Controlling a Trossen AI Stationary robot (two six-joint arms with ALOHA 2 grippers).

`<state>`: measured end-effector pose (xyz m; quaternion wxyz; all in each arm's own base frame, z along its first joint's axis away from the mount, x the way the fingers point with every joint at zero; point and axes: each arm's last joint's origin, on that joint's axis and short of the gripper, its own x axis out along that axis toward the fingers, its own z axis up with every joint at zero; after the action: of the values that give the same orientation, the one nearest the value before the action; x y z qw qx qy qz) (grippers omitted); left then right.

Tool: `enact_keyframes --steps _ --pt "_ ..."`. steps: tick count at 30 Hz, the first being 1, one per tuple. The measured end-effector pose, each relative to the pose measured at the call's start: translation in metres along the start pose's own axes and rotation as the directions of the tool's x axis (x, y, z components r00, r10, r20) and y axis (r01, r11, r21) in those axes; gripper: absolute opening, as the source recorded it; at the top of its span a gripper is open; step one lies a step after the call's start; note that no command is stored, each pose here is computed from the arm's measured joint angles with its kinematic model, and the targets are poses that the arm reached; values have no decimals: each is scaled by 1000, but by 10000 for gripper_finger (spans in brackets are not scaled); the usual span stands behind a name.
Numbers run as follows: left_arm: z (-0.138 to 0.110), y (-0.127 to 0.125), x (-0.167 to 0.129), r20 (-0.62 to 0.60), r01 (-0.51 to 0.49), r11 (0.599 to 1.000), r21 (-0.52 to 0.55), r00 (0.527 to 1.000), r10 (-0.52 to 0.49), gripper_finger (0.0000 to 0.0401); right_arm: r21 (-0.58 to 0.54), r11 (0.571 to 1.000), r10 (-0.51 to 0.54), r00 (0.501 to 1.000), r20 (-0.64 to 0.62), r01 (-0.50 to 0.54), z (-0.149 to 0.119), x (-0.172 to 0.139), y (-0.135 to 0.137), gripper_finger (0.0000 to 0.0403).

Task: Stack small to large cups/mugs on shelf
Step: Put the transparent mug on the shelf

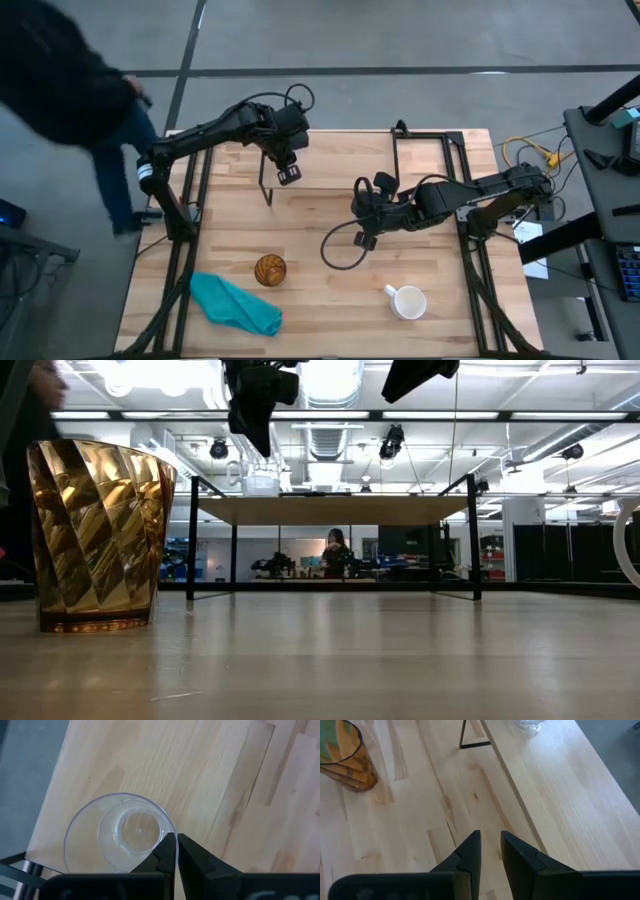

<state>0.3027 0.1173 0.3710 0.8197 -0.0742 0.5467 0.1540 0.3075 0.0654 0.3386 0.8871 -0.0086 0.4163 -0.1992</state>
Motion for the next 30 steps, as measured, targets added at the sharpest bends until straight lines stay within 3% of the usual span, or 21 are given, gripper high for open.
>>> enact_keyframes --steps 9,30 --pt "0 0 0 1 2 998 69 1000 -2 0 -2 1000 -1 1000 -3 1 0 0 0 68" --pt "2 -1 0 23 51 996 71 998 -52 5 -2 1000 -1 1000 -3 1 0 0 0 68"
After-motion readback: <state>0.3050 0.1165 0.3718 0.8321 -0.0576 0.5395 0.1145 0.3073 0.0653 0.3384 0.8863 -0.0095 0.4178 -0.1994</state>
